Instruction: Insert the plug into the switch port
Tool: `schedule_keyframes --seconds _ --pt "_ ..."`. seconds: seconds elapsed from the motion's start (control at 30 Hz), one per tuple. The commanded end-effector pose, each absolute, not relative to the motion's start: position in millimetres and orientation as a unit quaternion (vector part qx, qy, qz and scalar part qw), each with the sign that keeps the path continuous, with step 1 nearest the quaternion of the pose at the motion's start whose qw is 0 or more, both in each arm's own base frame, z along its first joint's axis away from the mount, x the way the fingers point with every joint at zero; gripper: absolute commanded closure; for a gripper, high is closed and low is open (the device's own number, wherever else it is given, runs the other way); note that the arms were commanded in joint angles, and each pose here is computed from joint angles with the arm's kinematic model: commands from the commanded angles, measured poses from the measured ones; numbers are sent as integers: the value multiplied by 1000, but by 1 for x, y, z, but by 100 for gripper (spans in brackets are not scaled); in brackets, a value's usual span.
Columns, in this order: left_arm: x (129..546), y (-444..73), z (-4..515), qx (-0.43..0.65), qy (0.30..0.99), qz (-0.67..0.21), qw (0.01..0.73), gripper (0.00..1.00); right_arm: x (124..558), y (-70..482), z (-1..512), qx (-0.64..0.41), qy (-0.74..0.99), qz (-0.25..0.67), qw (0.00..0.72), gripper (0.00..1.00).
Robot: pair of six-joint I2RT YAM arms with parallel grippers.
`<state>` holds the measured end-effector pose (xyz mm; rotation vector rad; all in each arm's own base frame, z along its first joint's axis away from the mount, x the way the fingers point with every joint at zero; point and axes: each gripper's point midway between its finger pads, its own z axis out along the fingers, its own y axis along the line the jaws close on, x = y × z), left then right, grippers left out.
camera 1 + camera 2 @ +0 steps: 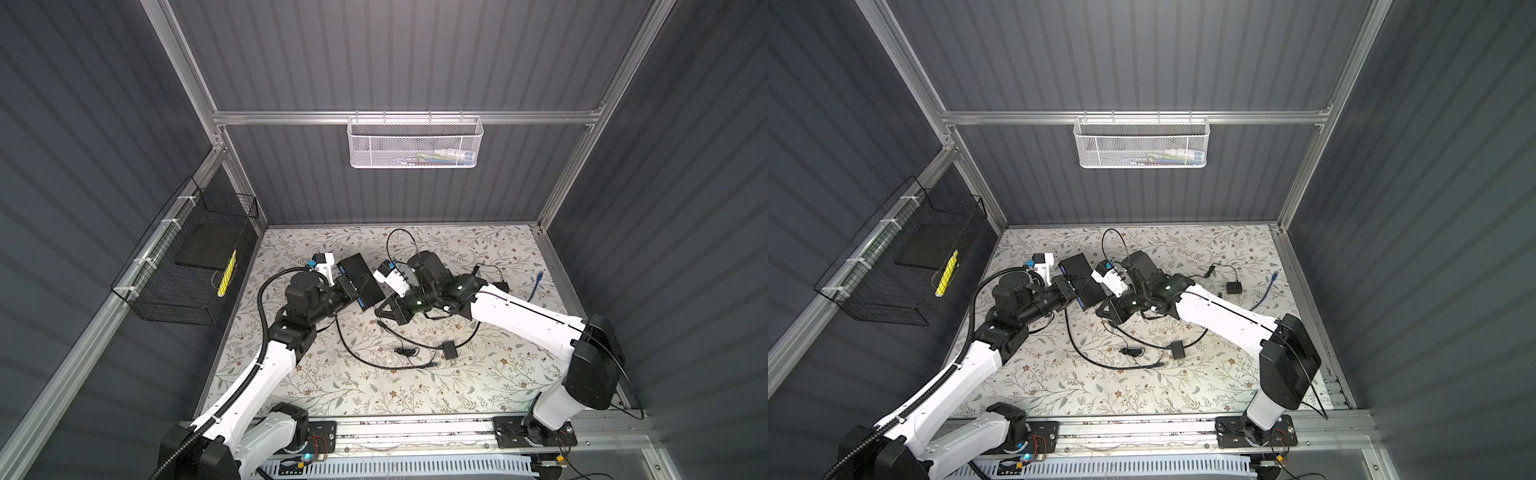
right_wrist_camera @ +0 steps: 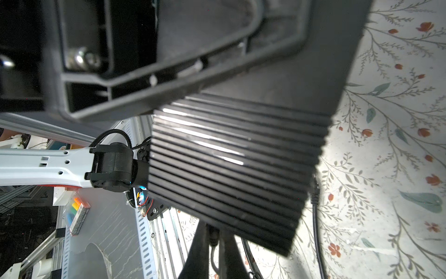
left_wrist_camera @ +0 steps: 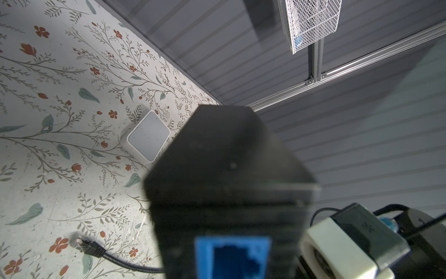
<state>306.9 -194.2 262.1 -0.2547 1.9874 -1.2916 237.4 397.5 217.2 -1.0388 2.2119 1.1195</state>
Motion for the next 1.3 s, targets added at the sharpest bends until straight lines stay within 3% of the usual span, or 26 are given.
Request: schedule_keyframes --seconds 0.0,1.27 --pt "301 -197 277 -73 765 -514 381 100 250 395 233 -361 798 410 253 100" --pt "305 -198 279 -75 754 -523 390 100 248 406 240 -353 786 451 234 100"
